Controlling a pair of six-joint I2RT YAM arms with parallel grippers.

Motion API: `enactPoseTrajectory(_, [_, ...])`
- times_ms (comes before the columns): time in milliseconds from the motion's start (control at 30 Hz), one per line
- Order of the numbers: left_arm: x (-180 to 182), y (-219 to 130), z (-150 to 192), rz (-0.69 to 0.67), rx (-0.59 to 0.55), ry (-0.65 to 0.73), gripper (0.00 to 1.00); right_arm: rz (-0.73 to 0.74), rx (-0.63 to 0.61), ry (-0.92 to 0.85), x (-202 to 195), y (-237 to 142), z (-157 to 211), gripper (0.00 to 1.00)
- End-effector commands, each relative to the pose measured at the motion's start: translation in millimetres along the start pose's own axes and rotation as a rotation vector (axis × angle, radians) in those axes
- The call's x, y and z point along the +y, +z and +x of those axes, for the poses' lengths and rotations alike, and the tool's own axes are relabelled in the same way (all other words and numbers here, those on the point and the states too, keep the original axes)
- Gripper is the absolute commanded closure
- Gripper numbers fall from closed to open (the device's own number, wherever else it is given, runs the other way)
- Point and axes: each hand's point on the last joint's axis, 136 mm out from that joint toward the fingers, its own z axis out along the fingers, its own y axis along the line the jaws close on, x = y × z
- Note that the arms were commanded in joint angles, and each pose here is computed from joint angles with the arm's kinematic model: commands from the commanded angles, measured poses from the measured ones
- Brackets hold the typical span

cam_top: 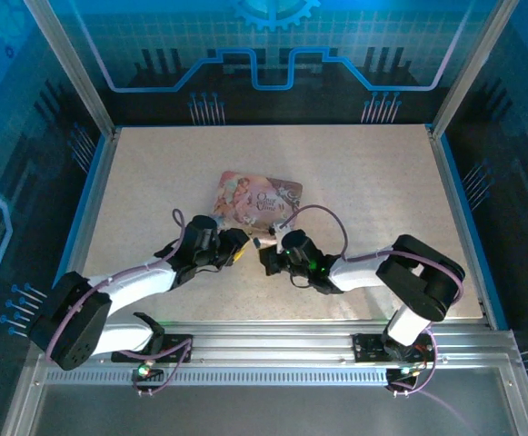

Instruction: Unlock the padlock with the key

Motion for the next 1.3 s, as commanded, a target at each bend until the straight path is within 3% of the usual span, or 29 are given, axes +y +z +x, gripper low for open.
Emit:
enactPoseTrajectory(0, [4.4, -11.9, -7.8, -0.04, -0.046, 0.058, 0.53, 0.033, 0.007, 0.07, -17.8, 0.4, 7.9, 1.0])
enactPoseTrajectory(233, [3.2, -30.3, -20.3, -0.081, -0.114, 0.155, 0.39, -0.046, -0.019, 0.22, -25.1, -3.9, 6.0, 1.0])
enactPoseTrajectory(400, [2.1, -38.9, -29.4, -0.075, -0.139, 0.206, 0.29, -0.107, 0.049, 0.342, -35.5, -1.1, 14.5, 1.0])
enactPoseTrajectory(533, [5.7, -44.6, -34.6, -0.085, -0.156, 0.215, 0.27, -0.148, 0.071, 0.393, -39.4, 3.6, 19.3, 1.0])
enactPoseTrajectory(800, [12.6, -51.2, -41.9, -0.095, -0.177, 0.203, 0.24, -0.079, 0.061, 0.387, -53.3, 0.5, 22.6, 0.99])
enactPoseTrajectory(1133, [0.2, -62.1, -61.4, -0.106, -0.211, 0.297, 0.14, -0.004, 0.048, 0.324, -63.0, -15.4, 17.4, 0.67])
enactPoseTrajectory(1267, [-1.1, -68.6, -79.2, -0.143, -0.232, 0.343, 0.08, 0.012, 0.041, 0.291, -64.4, -24.0, 10.9, 0.6])
